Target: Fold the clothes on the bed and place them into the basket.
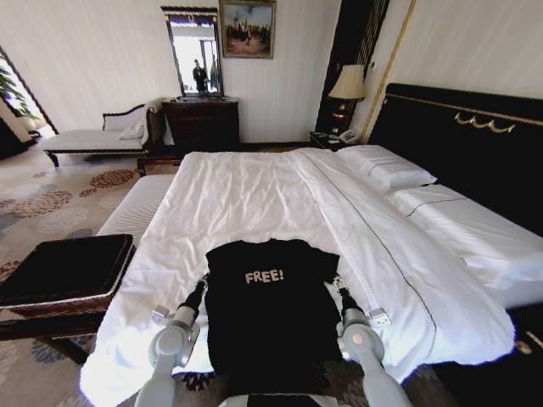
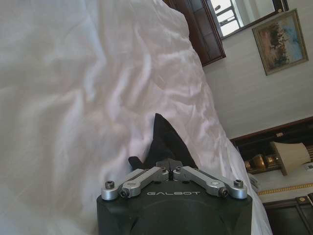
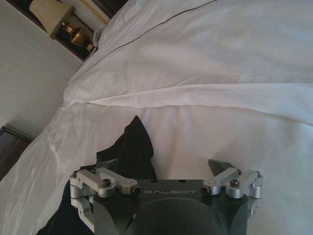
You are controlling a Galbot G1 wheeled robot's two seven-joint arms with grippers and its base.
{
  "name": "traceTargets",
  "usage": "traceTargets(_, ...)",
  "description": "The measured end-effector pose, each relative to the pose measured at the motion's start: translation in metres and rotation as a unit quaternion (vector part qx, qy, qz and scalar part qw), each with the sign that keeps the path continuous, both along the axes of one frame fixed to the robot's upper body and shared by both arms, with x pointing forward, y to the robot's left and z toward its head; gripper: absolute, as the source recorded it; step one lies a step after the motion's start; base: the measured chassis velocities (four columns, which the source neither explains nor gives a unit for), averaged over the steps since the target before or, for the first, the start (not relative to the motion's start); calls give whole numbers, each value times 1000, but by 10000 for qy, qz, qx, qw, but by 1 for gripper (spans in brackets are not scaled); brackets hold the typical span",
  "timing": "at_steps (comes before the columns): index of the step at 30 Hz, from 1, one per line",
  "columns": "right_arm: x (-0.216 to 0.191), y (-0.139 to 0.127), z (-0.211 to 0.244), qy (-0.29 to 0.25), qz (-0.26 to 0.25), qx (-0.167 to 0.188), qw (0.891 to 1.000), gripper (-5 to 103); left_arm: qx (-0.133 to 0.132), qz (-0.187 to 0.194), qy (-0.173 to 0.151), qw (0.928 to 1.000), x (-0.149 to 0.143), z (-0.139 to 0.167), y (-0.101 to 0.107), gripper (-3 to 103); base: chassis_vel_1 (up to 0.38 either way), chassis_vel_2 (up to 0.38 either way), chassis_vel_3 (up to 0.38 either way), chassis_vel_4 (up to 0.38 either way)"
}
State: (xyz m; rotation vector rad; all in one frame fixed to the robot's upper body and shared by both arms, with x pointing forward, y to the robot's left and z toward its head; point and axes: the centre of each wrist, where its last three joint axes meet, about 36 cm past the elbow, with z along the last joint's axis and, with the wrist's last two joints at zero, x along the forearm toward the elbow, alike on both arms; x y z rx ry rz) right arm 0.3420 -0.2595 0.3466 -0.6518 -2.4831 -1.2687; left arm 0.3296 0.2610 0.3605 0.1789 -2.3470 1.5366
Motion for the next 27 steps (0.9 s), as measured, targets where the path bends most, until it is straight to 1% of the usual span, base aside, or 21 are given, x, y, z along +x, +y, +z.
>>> traceTargets(2, 1, 1, -1, 10, 8, 3, 10000, 100, -35, 94, -12, 9999, -4, 1, 7, 8, 0, 0, 0, 0)
traceTargets(4, 1, 1, -1, 15, 12, 6, 10000, 100, -63, 122, -20, 9999, -5, 2, 9, 8, 0, 0, 0, 0)
traceTargets(6, 1, 2, -2, 27, 16, 13, 10000, 100, -120, 184, -28, 9998, -6, 2, 13, 19, 0, 0, 0, 0)
traceTargets(7, 1, 2, -2, 27, 16, 13, 10000, 100, -120, 184, -28, 9998, -6, 2, 13, 19, 0, 0, 0, 0)
traceTargets(9, 1, 2, -3, 33, 18, 14, 10000, 100, -145, 209, -22, 9997, -7, 2, 15, 30, 0, 0, 0, 0)
traceTargets(10, 1, 2, -3, 37, 17, 13, 10000, 100, -168, 223, -7, 9996, -7, 0, 15, 30, 0, 0, 0, 0)
traceTargets(11, 1, 2, -3, 38, 17, 6, 10000, 100, -215, 243, 22, 9995, -7, -2, 15, 41, 0, 0, 0, 0)
traceTargets(13, 1, 1, -3, 38, 16, 2, 10000, 100, -242, 251, 49, 9994, -7, -4, 16, 41, 0, 0, 0, 0)
traceTargets(16, 2, 1, -2, 27, 9, 3, 10000, 100, -268, 246, 159, 9992, -6, -10, 15, 58, 0, 0, 0, 0)
traceTargets(17, 2, 1, -2, 27, 9, 3, 10000, 100, -268, 246, 159, 9992, -6, -10, 15, 58, 0, 0, 0, 0)
traceTargets(19, 3, 1, -2, 22, 9, 7, 10000, 100, -280, 244, 237, 9990, -6, -16, 15, 69, 0, 0, 0, 0)
traceTargets(20, 3, 1, -3, 29, 8, 8, 10000, 100, -288, 244, 273, 9989, -6, -19, 14, 69, 0, 0, 0, 0)
traceTargets(21, 3, 1, -3, 41, 7, 8, 10000, 100, -305, 245, 304, 9988, -4, -23, 13, 74, 0, 0, 0, 0)
traceTargets(22, 3, 1, -3, 41, 7, 8, 10000, 100, -305, 245, 304, 9988, -4, -23, 13, 74, 0, 0, 0, 0)
traceTargets(24, 3, 1, -4, 53, 9, 8, 10000, 100, -331, 238, 306, 9987, 1, -25, 11, 85, 0, 0, 0, 0)
traceTargets(25, 3, 1, -4, 53, 9, 8, 10000, 100, -331, 238, 306, 9987, 1, -25, 11, 85, 0, 0, 0, 0)
traceTargets(27, 3, 2, -5, 62, 14, 9, 10000, 100, -357, 217, 287, 9987, 6, -26, 8, 74, 0, 0, 0, 0)
